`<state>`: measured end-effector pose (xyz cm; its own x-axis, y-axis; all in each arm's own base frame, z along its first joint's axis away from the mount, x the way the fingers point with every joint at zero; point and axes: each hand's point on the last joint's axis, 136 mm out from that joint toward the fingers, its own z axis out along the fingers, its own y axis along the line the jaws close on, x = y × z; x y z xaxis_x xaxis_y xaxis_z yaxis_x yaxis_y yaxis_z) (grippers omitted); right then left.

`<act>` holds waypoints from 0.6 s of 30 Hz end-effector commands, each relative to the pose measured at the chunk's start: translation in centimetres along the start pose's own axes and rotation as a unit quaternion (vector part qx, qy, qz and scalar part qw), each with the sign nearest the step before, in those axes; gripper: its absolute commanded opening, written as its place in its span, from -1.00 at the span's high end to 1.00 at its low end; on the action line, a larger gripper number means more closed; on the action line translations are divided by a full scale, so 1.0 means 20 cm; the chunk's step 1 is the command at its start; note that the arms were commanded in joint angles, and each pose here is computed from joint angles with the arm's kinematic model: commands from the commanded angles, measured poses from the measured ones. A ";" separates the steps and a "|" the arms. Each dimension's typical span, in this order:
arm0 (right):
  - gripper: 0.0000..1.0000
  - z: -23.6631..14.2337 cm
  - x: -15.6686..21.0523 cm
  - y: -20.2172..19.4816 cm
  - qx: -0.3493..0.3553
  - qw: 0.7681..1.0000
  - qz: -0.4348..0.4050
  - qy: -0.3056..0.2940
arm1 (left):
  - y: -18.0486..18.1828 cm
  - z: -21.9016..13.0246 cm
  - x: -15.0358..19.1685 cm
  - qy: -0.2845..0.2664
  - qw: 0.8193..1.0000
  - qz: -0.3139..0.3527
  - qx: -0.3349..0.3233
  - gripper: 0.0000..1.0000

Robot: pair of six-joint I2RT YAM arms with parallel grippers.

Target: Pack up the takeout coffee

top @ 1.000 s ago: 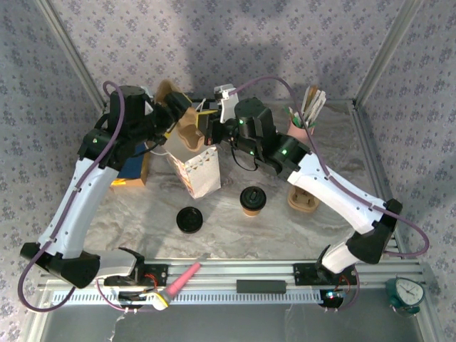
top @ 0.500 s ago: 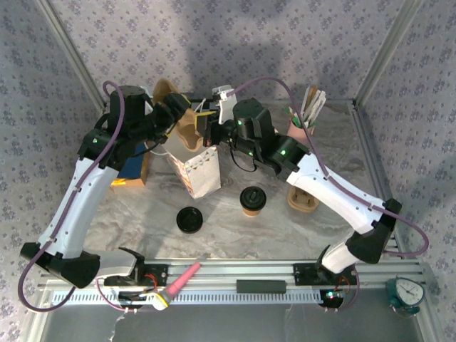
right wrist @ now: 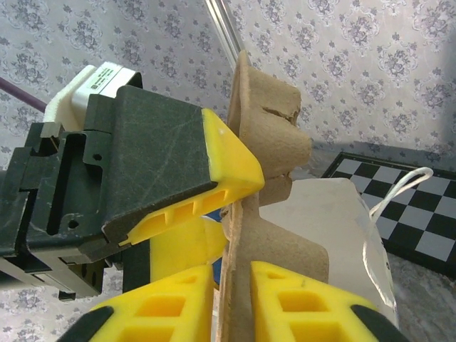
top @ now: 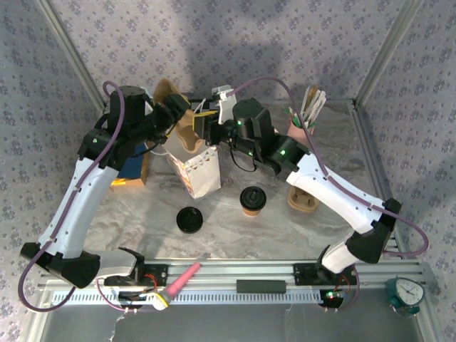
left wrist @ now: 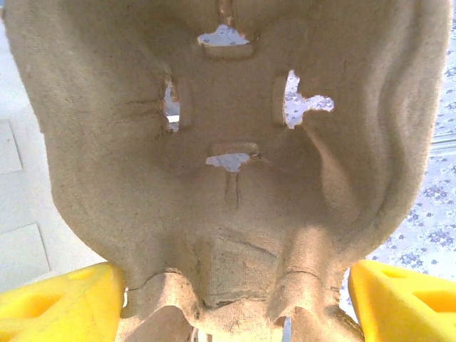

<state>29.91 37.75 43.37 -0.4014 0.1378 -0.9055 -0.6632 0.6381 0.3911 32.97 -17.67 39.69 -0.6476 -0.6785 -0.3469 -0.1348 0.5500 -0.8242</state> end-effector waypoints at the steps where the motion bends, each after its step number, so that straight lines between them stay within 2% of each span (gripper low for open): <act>1: 0.54 -0.01 -0.06 0.00 0.002 1.000 -0.001 -0.015 | -0.02 -0.02 -0.02 -0.007 1.000 0.008 0.005 -0.60; 6: 0.29 -0.02 -0.07 -0.01 0.007 1.000 0.001 -0.017 | -0.01 -0.02 -0.02 -0.007 1.000 0.009 -0.001 -0.60; 10: -0.52 -0.05 -0.10 -0.05 0.025 0.999 0.001 -0.026 | 0.02 -0.03 -0.02 -0.008 1.000 0.016 -0.017 -0.60; 12: -0.57 -0.08 -0.12 -0.07 0.033 0.999 0.002 -0.032 | 0.04 -0.04 -0.02 -0.009 0.999 0.022 -0.031 -0.60; 16: -0.99 -0.15 -0.14 -0.14 0.055 0.998 0.004 -0.042 | 0.10 -0.06 -0.03 -0.009 0.998 0.030 -0.062 -0.59; 18: -1.00 -0.17 -0.13 -0.19 0.067 0.997 0.008 -0.045 | 0.12 -0.07 -0.03 -0.008 0.996 0.035 -0.077 -0.59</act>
<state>31.42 34.86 43.28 -0.3843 0.1656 -0.9082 -0.5971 0.7057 0.3813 32.39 -16.45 38.13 -0.6566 -0.6561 -0.3721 -0.1942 0.6238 -0.7571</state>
